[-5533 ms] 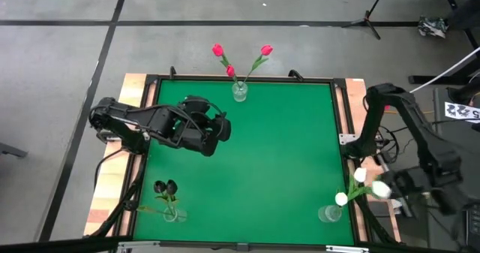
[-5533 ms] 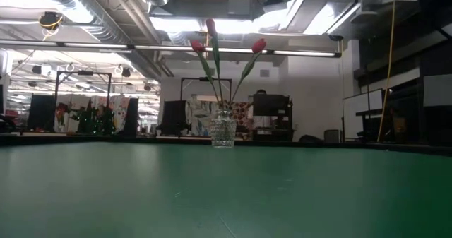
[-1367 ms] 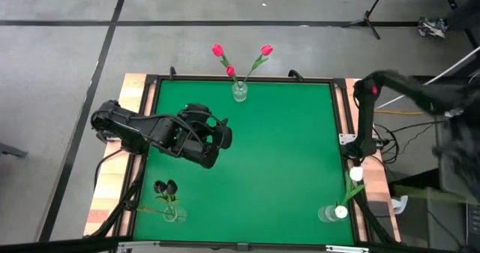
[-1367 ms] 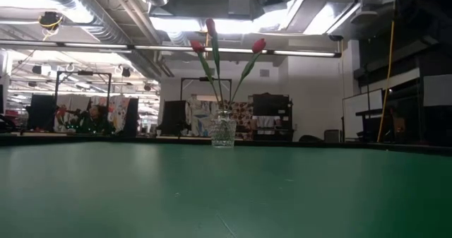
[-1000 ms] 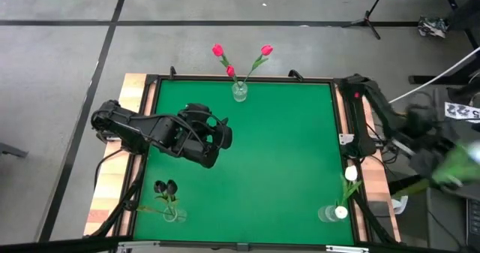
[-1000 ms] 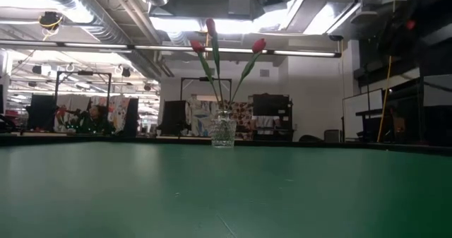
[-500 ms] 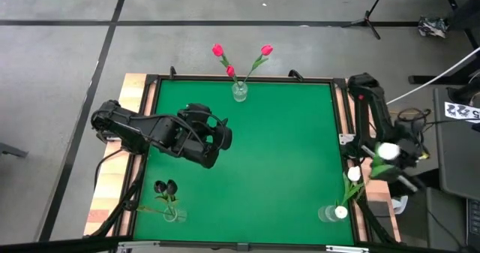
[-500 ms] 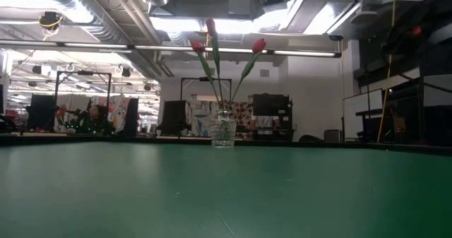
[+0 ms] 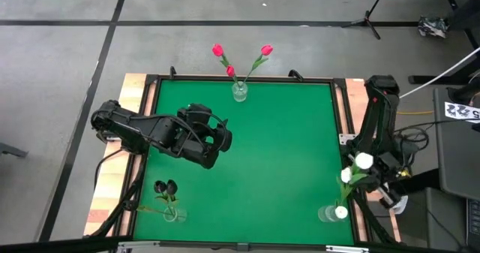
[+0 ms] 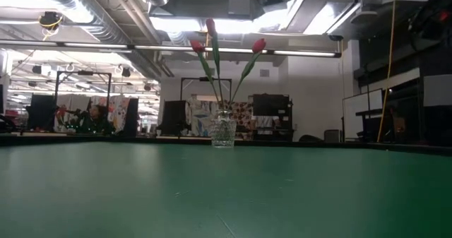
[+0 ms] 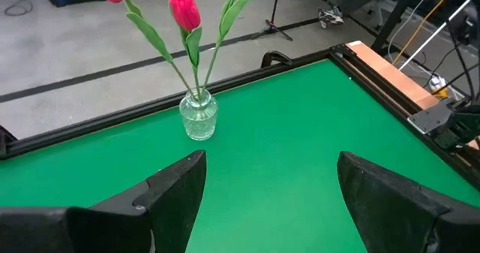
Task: Sort flowers into vase by color
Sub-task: Put the white flower into the bottom right transparent vase
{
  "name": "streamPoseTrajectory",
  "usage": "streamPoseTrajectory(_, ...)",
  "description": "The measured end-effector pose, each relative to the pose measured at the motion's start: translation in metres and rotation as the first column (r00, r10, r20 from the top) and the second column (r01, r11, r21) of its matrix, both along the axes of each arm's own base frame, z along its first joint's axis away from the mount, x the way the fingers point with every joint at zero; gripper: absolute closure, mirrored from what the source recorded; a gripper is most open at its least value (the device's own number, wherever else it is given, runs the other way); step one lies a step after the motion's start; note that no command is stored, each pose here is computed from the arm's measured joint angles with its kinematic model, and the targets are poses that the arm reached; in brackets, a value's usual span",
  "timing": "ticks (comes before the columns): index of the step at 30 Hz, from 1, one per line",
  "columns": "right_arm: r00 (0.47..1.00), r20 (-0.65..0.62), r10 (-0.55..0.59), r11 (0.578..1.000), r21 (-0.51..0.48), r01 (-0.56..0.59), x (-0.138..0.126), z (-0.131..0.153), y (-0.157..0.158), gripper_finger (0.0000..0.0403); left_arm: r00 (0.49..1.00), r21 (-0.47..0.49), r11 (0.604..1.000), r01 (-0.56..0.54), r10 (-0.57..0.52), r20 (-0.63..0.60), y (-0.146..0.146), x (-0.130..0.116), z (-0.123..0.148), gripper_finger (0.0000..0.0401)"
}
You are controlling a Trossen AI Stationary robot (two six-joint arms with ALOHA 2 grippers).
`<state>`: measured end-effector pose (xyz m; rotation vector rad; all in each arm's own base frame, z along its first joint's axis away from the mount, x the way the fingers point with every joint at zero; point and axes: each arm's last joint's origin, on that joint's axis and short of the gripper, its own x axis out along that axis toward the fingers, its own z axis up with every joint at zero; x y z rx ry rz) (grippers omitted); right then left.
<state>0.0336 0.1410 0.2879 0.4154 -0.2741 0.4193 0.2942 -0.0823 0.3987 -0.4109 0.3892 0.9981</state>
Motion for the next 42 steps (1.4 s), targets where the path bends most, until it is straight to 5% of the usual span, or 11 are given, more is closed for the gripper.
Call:
streamPoseTrajectory(12,0.994,-0.055,0.096,0.995,-0.016,-0.097,-0.025,-0.001,0.002,0.0403,1.0,0.002,1.0,0.0,0.0,-0.003,0.001,0.0,0.0,0.0107)
streamPoseTrajectory(37,0.991,0.07,0.112,0.983,-0.154,-0.1,-0.021,-0.007,0.013,0.0403,1.0,0.001,1.0,-0.001,0.001,-0.002,0.001,0.0,0.0,0.0107)
streamPoseTrajectory(42,0.999,0.011,0.033,0.983,-0.178,-0.031,-0.015,-0.016,0.02,0.0403,1.0,0.002,1.0,-0.001,0.001,-0.002,0.001,0.0,0.0,0.0107)
